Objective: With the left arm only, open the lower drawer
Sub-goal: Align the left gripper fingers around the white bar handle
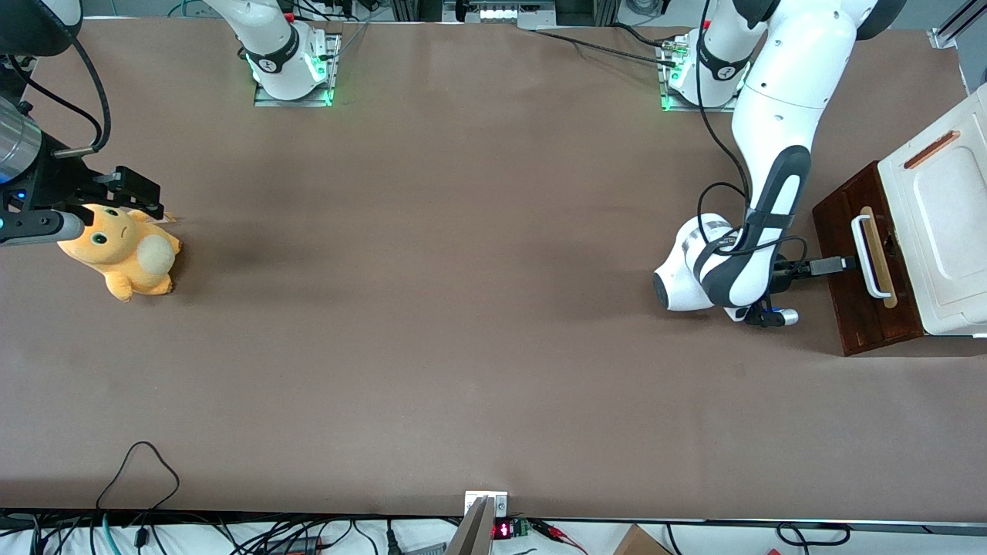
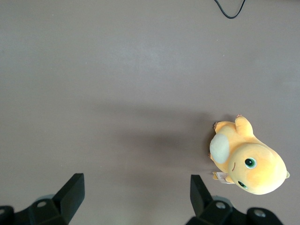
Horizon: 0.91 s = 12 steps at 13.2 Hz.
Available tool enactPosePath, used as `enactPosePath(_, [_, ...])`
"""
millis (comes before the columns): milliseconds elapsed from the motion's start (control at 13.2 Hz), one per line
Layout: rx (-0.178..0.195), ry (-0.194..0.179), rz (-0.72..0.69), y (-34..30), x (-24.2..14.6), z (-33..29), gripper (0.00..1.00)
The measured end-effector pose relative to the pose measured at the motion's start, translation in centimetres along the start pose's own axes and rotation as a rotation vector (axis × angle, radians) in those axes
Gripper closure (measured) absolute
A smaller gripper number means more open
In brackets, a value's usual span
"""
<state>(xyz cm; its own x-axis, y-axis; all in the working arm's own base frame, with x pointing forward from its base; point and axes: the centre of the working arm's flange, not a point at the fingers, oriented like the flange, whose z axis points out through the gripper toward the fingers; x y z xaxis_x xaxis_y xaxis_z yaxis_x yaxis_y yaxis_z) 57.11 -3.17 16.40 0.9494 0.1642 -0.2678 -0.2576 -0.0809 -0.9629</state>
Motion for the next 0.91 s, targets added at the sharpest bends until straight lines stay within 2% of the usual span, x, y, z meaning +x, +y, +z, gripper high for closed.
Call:
enactPosePath(304, [0.01,-0.02,0.006,0.1,0.2,1.9,0.0])
enactPosePath(759, [-0.006,-0.041,0.017,0.6,0.4,3.8,0.0])
enactPosePath(911, [0.007,-0.038,0.035,1.3,0.0,4.2,0.0])
